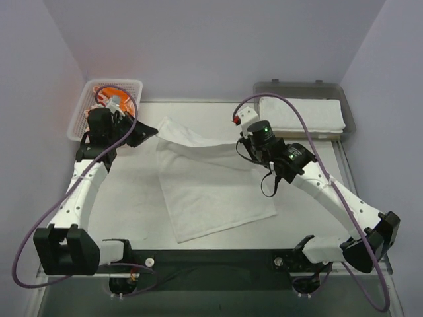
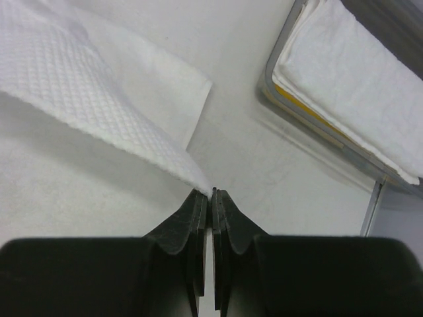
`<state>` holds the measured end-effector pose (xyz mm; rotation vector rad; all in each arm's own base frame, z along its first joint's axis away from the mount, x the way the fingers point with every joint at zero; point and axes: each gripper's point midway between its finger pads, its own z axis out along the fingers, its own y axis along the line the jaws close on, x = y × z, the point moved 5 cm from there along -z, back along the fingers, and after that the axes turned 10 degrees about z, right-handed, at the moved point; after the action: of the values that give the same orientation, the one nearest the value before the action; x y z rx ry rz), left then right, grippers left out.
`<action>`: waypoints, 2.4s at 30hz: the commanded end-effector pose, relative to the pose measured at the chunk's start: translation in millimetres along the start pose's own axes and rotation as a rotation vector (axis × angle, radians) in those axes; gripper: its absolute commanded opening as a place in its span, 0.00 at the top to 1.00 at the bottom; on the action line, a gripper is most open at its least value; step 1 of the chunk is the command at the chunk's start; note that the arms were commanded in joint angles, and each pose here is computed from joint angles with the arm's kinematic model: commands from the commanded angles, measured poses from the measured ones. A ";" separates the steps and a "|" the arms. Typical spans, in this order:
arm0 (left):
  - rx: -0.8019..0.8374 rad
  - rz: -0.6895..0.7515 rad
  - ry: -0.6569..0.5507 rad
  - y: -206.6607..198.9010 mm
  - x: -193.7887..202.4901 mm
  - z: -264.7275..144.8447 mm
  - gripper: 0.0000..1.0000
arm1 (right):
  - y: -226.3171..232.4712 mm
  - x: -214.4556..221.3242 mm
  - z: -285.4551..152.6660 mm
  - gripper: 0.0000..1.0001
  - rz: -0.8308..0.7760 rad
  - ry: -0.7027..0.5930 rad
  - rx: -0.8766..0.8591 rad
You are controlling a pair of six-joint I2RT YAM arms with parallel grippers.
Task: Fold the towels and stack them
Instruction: Fold the towel
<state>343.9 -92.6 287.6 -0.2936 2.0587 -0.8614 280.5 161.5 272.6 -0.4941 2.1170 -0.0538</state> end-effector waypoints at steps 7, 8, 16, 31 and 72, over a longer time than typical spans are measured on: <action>-0.031 0.023 -0.209 -26.3 -34.3 -47.1 1.00 | -20.7 -62.4 5.6 1.00 -0.126 -0.155 0.114; -0.041 0.027 -0.225 -26.1 -41.1 -45.1 1.00 | -24.9 -71.4 10.1 1.00 -0.166 -0.167 0.139; -0.078 -0.002 -0.358 -11.8 -126.7 -24.5 1.00 | -35.1 -161.3 86.6 1.00 -0.280 -0.296 0.266; -0.046 -0.030 -0.400 20.7 -177.6 7.1 1.00 | -56.1 -240.4 159.6 1.00 -0.348 -0.691 0.519; -0.017 -0.100 -0.237 35.7 -84.0 -22.7 1.00 | -63.1 -152.1 166.2 1.00 -0.464 -0.589 0.501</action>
<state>395.7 -23.0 305.0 -0.5144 1.9118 -0.8780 533.7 233.1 232.1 -0.8341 1.3596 -0.5148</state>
